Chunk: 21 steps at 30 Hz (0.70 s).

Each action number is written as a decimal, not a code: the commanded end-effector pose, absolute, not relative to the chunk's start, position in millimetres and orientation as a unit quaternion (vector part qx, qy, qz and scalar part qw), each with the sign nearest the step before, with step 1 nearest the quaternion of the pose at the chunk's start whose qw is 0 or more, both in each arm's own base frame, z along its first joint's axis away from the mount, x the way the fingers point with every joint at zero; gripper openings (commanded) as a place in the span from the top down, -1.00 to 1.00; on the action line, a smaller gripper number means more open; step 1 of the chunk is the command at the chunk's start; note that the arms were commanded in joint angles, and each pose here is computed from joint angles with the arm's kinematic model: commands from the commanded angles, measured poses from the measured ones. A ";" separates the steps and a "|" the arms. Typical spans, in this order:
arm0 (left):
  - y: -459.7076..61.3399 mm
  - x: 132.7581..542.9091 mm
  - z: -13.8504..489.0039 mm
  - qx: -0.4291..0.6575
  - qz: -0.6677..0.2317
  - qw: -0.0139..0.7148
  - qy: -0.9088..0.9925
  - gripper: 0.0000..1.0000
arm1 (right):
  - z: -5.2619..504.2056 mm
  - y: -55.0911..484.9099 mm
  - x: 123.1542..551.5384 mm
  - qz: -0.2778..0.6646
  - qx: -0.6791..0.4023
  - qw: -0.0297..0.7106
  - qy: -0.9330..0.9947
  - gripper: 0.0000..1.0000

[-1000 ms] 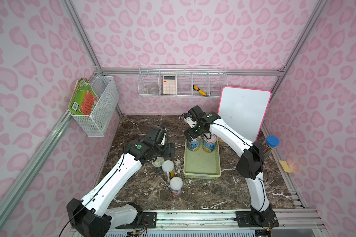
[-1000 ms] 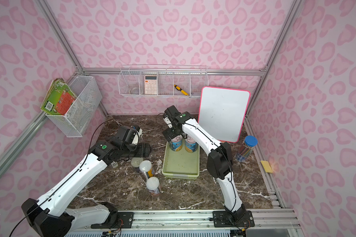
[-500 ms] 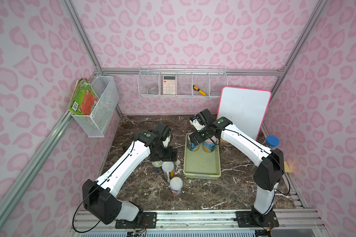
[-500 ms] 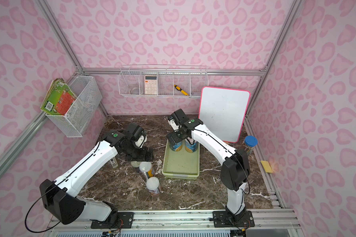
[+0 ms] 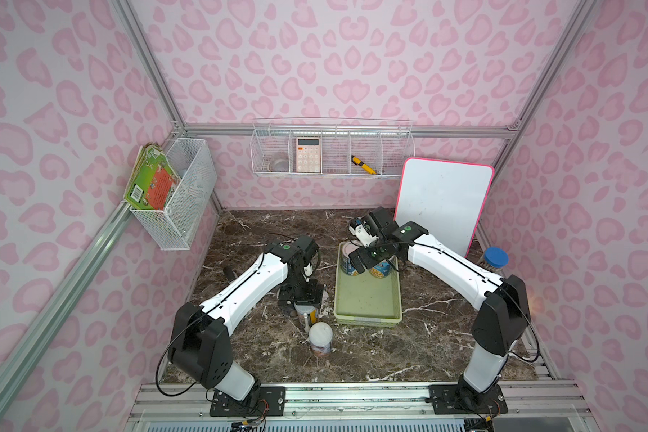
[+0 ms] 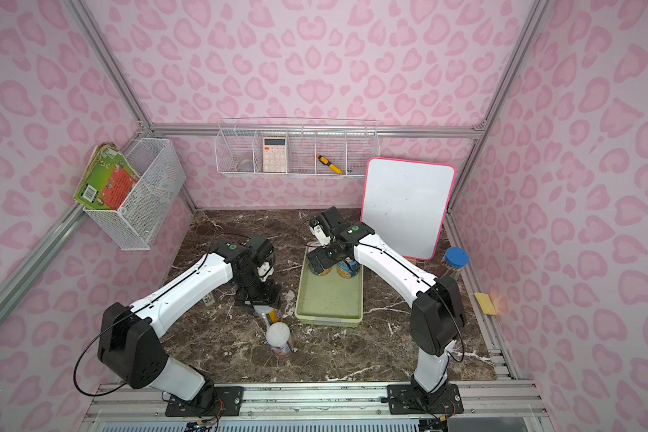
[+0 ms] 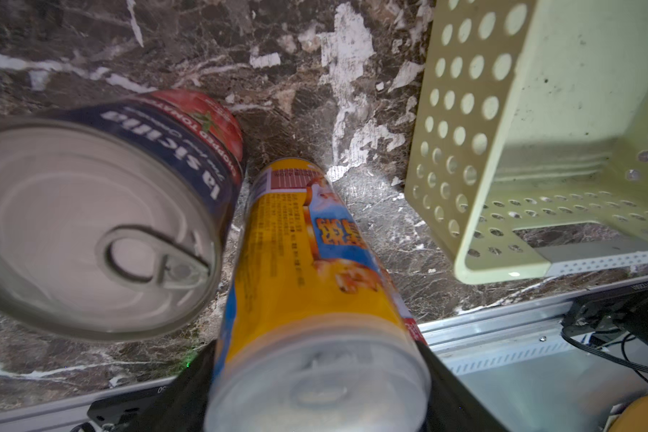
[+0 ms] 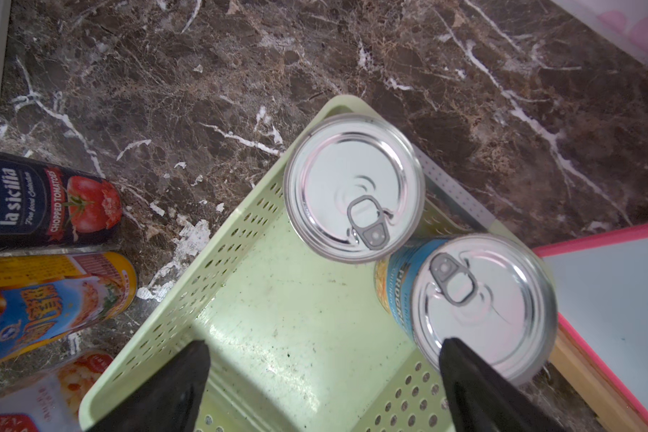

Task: Put the canned food in the basket
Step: Pick up the canned food from the center of the board.

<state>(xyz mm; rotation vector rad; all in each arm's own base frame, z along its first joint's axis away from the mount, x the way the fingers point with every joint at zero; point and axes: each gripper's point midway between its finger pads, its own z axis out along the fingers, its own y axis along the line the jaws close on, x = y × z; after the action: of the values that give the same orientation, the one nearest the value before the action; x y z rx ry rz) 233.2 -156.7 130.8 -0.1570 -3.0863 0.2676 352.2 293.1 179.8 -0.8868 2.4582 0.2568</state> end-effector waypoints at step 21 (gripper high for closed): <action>-191.3 266.7 273.2 -0.152 0.139 -0.148 -0.967 1.00 | 192.6 251.9 355.4 0.084 -0.272 0.282 0.916 -0.98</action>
<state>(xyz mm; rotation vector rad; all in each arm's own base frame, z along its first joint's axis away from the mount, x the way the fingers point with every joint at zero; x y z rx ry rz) 263.0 -181.8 257.0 -0.4156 -3.3361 0.4256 351.8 258.1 189.7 -0.7788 2.4582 0.2305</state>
